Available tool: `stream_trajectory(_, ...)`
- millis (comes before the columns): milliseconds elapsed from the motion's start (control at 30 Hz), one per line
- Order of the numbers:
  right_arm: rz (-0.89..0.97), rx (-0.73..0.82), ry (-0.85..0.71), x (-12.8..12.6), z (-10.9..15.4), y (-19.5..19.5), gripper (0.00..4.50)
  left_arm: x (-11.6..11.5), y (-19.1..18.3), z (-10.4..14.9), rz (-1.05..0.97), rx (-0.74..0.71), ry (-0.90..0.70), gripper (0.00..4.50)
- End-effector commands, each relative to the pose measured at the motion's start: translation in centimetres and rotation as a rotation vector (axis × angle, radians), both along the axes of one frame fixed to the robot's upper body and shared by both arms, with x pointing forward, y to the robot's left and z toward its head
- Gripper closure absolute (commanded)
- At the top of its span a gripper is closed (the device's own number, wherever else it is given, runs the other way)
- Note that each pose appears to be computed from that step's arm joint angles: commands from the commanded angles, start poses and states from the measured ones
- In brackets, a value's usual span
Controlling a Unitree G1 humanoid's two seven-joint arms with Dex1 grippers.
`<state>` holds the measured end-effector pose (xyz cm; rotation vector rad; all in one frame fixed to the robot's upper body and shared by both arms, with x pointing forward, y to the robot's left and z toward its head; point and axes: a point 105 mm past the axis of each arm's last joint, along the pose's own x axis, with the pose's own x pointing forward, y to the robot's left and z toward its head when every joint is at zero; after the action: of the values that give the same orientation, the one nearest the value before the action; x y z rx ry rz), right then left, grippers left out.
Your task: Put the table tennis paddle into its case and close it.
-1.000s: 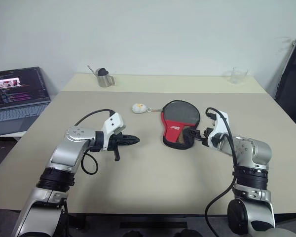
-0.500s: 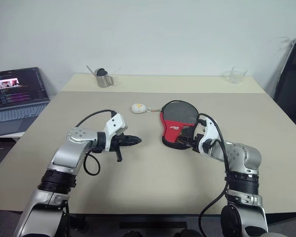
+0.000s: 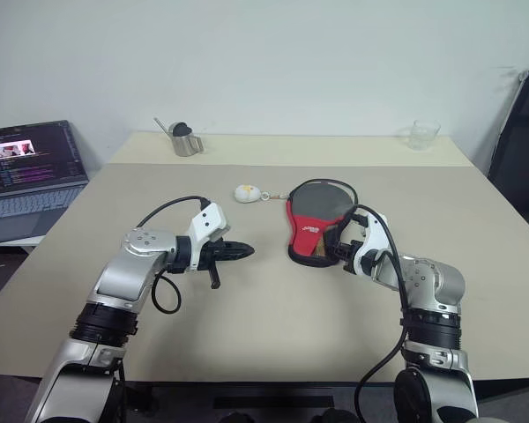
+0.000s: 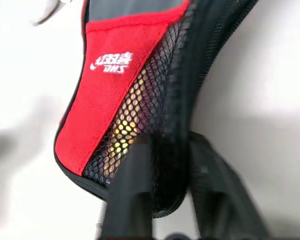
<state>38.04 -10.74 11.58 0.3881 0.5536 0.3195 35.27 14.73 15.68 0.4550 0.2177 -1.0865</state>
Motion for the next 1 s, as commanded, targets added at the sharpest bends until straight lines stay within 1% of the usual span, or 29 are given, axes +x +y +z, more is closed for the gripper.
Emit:
stream_trajectory(33, 0.006, -0.022, 0.009, -0.1, -0.4, 0.1, 4.49, 0.1, -0.3, 0.8, -0.008, -0.003, -0.04, 4.5)
stream_trajectory(333, 0.002, -0.037, 0.007, -0.2, -0.5, -0.1, 4.49, 0.2, -0.4, 0.6, -0.008, 0.0, -0.043, 4.5)
stream_trajectory(433, 0.025, -0.043, 0.012, -0.6, -0.6, -0.1, 4.49, 0.3, -0.4, 0.6, -0.009, 0.003, -0.044, 4.5)
stream_trajectory(633, 0.14, -0.084, 0.02, -2.8, -0.8, -0.8, 4.49, 0.3, -0.2, 0.6, -0.015, 0.014, -0.044, 4.5)
stream_trajectory(800, 0.199, -0.109, 0.023, -4.0, -0.5, -1.3, 4.49, 0.7, 0.2, 0.9, -0.014, 0.028, -0.05, 4.5)
stream_trajectory(1000, 0.299, -0.163, 0.055, -6.8, -1.0, -2.3, 4.49, 0.9, 0.2, 1.0, -0.028, 0.04, -0.053, 4.5)
